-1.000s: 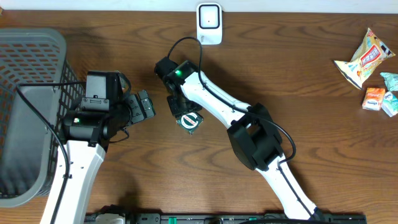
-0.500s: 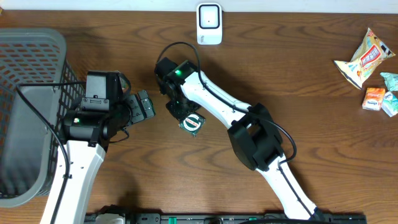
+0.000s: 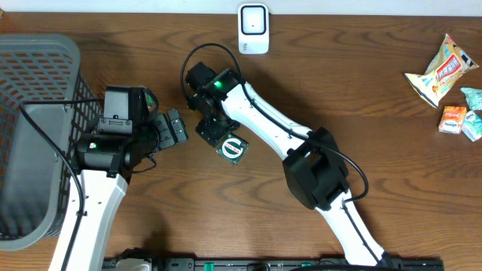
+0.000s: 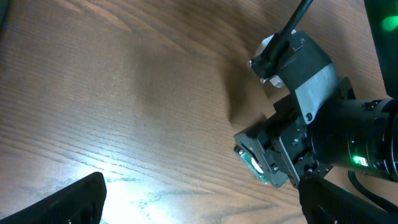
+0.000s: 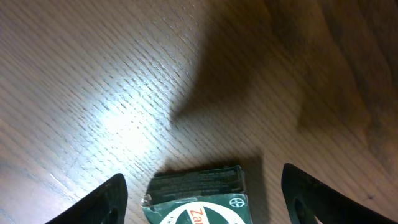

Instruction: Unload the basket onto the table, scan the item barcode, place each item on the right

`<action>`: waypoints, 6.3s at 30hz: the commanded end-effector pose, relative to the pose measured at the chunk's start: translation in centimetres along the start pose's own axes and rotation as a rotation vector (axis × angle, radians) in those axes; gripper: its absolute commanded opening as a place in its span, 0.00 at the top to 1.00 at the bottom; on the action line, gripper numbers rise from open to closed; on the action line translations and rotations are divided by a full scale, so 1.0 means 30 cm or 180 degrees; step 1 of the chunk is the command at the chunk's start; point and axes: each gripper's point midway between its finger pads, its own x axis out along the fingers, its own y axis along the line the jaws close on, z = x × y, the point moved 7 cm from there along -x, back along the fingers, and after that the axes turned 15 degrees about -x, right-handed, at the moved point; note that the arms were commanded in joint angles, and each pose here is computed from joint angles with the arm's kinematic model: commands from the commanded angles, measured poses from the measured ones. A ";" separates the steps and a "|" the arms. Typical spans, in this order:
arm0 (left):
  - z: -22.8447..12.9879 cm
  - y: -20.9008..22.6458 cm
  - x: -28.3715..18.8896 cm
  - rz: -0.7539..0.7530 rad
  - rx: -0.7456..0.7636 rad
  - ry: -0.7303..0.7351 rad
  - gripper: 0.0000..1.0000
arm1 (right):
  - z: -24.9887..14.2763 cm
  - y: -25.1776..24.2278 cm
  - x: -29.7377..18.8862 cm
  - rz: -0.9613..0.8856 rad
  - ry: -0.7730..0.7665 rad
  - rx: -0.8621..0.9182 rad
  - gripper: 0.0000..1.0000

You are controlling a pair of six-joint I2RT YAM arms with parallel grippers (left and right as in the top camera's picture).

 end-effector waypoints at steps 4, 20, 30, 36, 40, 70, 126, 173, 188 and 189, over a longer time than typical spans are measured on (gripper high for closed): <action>0.011 0.003 -0.005 0.0030 -0.0007 -0.0046 0.02 | 0.014 0.013 -0.046 -0.0002 -0.0122 0.0827 0.28; 0.011 0.003 -0.005 0.0030 -0.0007 -0.0044 0.02 | 0.006 -0.008 -0.043 -0.0616 -0.0184 0.2513 0.27; 0.011 0.003 -0.005 0.0030 -0.0007 -0.0044 0.02 | -0.007 -0.042 -0.049 -0.0792 -0.0193 0.2577 0.23; 0.011 0.003 -0.005 0.0029 -0.0007 -0.0045 0.02 | -0.011 -0.051 -0.036 -0.0831 -0.0173 0.2579 0.10; 0.011 0.003 -0.005 0.0030 -0.0007 -0.0044 0.02 | -0.017 -0.051 0.011 -0.0842 -0.0073 0.2565 0.10; 0.011 0.003 -0.005 0.0030 -0.0007 -0.0044 0.02 | -0.119 -0.194 0.091 0.0274 0.0325 0.2593 0.11; 0.011 0.003 -0.005 0.0029 -0.0007 -0.0045 0.02 | -0.202 0.010 0.074 0.0029 0.1235 0.2280 0.11; 0.011 0.003 -0.005 0.0029 -0.0007 -0.0045 0.03 | -0.207 -0.026 0.004 0.0147 0.1208 0.1473 0.19; 0.011 0.003 -0.005 0.0030 -0.0007 -0.0046 0.02 | -0.186 0.017 0.056 -0.0206 0.1181 0.1335 0.17; 0.011 0.003 -0.005 0.0030 -0.0007 -0.0044 0.03 | -0.189 0.018 0.060 -0.0204 0.1198 0.1334 0.16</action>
